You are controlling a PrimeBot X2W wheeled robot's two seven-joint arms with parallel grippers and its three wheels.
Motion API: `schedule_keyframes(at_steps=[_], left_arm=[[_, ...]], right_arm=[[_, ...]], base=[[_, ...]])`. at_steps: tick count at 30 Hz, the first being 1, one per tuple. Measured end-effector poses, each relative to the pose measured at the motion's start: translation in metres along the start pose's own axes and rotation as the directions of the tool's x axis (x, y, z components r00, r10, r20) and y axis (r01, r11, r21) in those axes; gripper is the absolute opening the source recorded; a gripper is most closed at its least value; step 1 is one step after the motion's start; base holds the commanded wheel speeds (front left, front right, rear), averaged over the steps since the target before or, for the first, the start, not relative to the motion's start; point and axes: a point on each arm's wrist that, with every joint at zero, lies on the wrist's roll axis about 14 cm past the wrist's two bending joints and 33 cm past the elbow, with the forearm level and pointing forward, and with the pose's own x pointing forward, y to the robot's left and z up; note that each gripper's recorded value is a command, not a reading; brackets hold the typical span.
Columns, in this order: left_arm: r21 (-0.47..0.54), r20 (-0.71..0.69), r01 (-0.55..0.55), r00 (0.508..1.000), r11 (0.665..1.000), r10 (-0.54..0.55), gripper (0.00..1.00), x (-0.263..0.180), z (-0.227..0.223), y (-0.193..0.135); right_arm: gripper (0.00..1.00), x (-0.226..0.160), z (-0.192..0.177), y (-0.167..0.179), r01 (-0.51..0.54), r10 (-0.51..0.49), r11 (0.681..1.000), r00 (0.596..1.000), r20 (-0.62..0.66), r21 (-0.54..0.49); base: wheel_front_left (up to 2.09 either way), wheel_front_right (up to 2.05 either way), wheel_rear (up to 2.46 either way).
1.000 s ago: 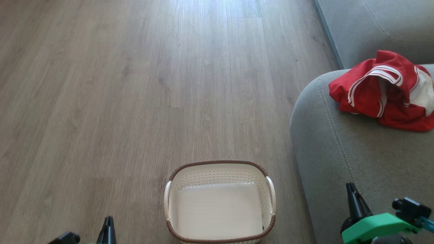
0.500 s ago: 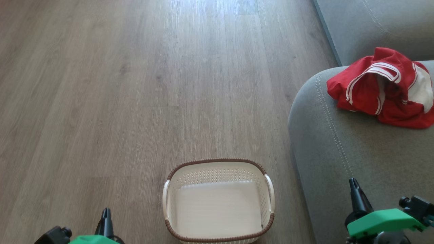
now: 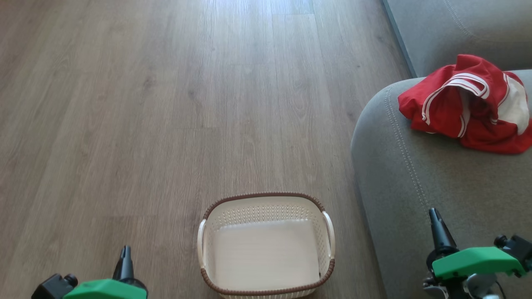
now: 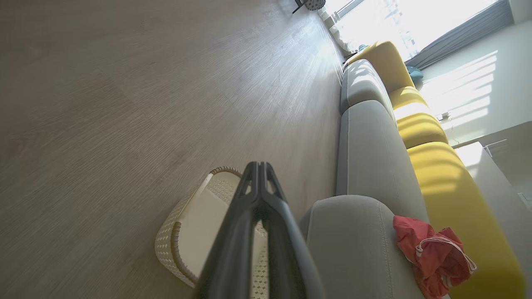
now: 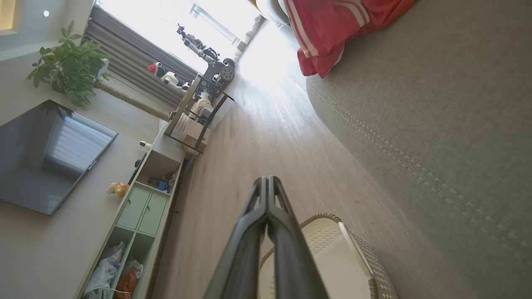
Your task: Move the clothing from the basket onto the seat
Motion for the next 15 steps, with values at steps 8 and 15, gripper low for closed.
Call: schedule_keyframes(at_steps=[8,15], left_arm=[[-0.094,0.003,0.026,1.000,0.995,-0.026,0.00,0.004,0.005,-0.007],[-0.187,0.010,0.052,0.999,0.981,-0.051,0.00,0.009,0.011,-0.014]], right_arm=[[0.00,0.002,0.003,0.000,0.001,-0.001,0.996,1.000,0.006,0.092],[0.00,0.007,0.008,0.006,-0.016,0.013,0.982,1.000,0.015,0.188]], base=[[0.00,0.00,0.00],[0.00,0.00,0.00]])
